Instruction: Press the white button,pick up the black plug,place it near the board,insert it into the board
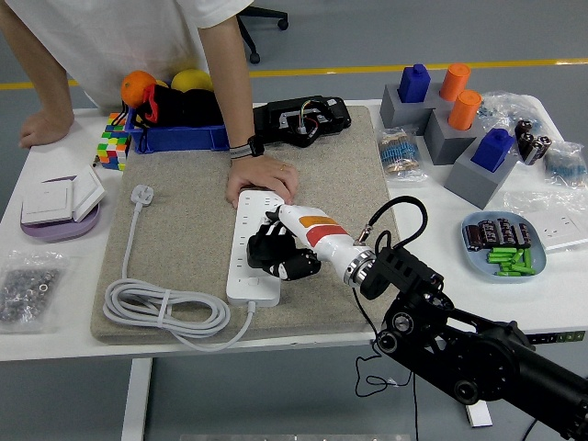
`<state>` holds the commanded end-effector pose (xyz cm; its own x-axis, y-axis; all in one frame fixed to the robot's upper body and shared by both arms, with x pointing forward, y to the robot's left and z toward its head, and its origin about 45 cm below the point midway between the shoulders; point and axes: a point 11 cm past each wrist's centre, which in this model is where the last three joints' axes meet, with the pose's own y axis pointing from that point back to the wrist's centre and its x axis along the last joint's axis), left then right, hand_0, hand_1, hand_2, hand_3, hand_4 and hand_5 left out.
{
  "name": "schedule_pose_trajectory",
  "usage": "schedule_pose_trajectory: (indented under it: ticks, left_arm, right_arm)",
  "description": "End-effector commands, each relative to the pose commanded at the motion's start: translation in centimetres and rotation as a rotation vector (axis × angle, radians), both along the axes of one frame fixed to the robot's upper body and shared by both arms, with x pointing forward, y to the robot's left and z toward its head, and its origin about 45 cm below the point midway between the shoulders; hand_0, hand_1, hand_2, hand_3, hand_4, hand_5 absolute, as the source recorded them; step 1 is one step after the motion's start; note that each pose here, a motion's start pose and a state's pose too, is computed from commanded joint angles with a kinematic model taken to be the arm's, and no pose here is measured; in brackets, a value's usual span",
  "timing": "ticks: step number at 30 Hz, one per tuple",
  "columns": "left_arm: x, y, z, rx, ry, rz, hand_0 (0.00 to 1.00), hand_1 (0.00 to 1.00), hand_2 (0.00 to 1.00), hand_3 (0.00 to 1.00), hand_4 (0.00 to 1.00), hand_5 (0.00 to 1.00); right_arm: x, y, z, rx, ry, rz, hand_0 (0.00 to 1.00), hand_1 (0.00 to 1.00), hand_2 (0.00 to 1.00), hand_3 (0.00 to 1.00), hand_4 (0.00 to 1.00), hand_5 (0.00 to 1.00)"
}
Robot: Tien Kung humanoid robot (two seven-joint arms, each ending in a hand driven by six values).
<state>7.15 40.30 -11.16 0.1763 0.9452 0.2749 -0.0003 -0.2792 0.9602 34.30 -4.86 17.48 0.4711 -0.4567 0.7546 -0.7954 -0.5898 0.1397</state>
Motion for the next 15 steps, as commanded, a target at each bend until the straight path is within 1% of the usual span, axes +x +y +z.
schedule_pose_trajectory:
  ticks: [9, 15]
  left_arm:
    - [-0.13, 0.02, -0.02, 0.001, 0.005, -0.007, 0.624, 0.630, 0.634, 0.692, 0.555, 0.394]
    - [-0.25, 0.00, -0.04, 0.001, 0.007, -0.003, 0.624, 0.630, 0.634, 0.692, 0.555, 0.393]
  right_arm:
    - [-0.11, 0.14, -0.56, -0.005, 0.014, -0.003, 0.481, 0.474, 0.499, 0.488, 0.810, 0.002]
    - [-0.09, 0.20, -0.63, 0.000, 0.015, -0.004, 0.481, 0.474, 0.499, 0.489, 0.807, 0.002]
